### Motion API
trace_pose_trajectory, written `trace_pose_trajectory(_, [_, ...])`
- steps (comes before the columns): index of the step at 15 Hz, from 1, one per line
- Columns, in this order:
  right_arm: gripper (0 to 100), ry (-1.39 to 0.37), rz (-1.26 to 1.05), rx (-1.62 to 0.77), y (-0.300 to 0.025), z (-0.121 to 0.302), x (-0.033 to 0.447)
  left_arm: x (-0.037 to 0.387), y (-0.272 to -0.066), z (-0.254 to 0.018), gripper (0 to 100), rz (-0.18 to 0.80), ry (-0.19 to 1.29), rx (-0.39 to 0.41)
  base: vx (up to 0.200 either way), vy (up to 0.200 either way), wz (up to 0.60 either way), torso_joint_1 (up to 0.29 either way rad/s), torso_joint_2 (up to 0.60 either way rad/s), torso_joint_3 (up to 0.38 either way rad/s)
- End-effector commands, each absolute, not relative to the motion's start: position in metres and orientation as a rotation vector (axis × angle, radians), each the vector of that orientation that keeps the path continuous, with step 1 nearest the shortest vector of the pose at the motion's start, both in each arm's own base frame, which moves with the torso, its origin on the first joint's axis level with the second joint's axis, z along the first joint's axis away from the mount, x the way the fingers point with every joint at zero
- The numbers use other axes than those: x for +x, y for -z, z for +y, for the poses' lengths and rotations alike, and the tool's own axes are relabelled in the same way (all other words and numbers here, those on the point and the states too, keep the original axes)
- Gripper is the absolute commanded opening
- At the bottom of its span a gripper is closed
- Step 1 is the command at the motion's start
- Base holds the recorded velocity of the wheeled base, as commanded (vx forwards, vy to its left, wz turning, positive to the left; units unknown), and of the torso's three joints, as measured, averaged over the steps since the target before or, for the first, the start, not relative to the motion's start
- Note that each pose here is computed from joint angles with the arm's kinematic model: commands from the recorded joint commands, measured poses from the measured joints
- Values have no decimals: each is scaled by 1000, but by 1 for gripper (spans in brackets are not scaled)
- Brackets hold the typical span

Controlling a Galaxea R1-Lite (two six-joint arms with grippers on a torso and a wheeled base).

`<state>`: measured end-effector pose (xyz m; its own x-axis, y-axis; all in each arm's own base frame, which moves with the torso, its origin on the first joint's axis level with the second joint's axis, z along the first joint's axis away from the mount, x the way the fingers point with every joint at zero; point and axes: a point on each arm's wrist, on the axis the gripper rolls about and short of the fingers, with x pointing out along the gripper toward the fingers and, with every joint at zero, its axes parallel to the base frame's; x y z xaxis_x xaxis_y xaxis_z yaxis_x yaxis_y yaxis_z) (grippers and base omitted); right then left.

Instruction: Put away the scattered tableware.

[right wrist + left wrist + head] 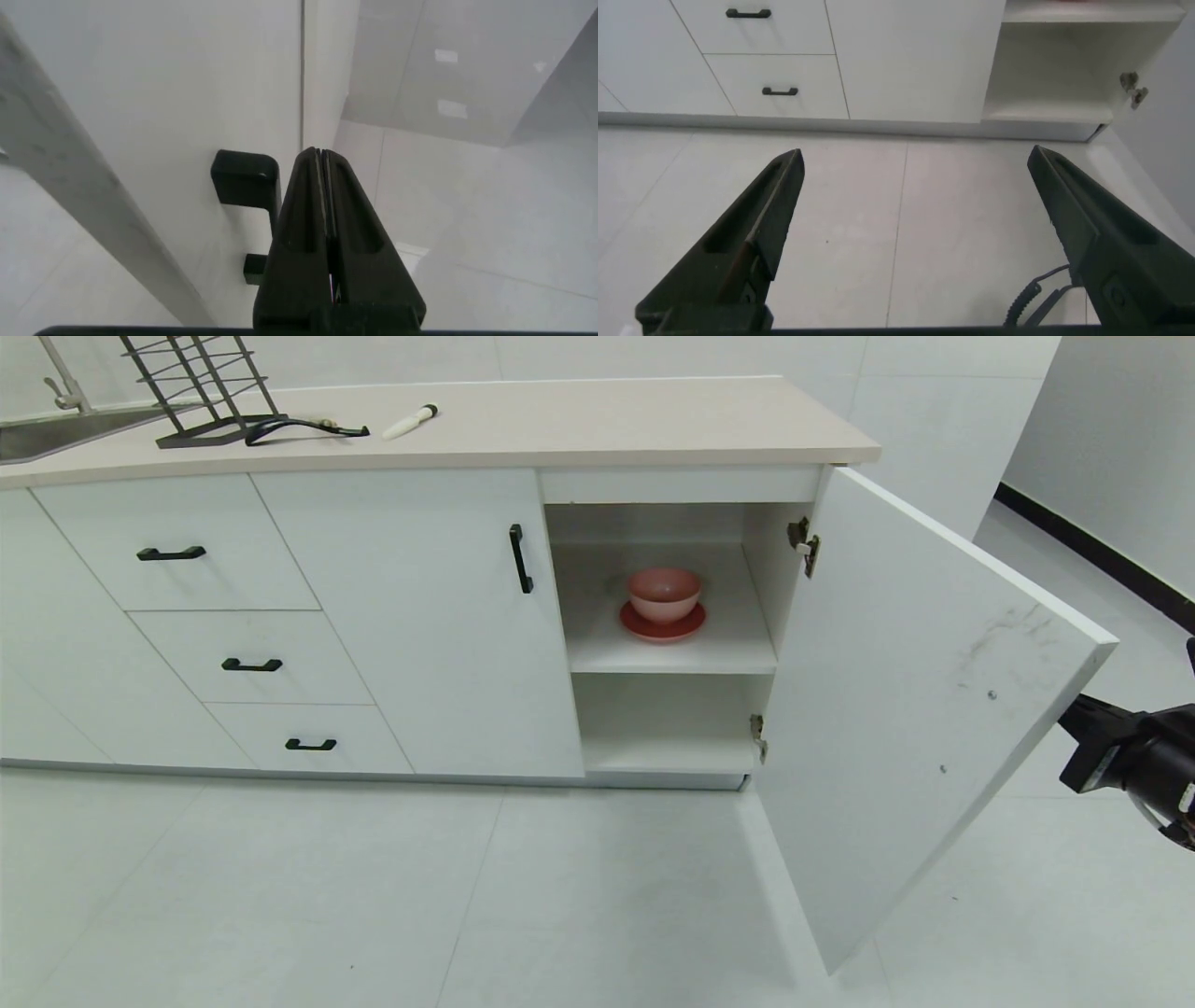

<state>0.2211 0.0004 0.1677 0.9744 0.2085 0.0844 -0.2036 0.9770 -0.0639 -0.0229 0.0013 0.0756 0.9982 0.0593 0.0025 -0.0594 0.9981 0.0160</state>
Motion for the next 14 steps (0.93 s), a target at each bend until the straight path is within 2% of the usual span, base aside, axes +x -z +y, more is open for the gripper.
trace_pose_trajectory(1, [0,-212,-61,-51,-161,1,225,-23,-76,1,100,-1,-60,17,0,0,0,0,0,0])
trace_pose_trajectory(9, [0,-221,18,-41,-140,2,245,-23,-76,1,100,-3,-60,14,0,0,0,0,0,0])
trace_pose_trajectory(14, [0,-321,24,-42,-138,27,248,-23,-76,1,100,-1,-60,14,0,0,0,0,0,0])
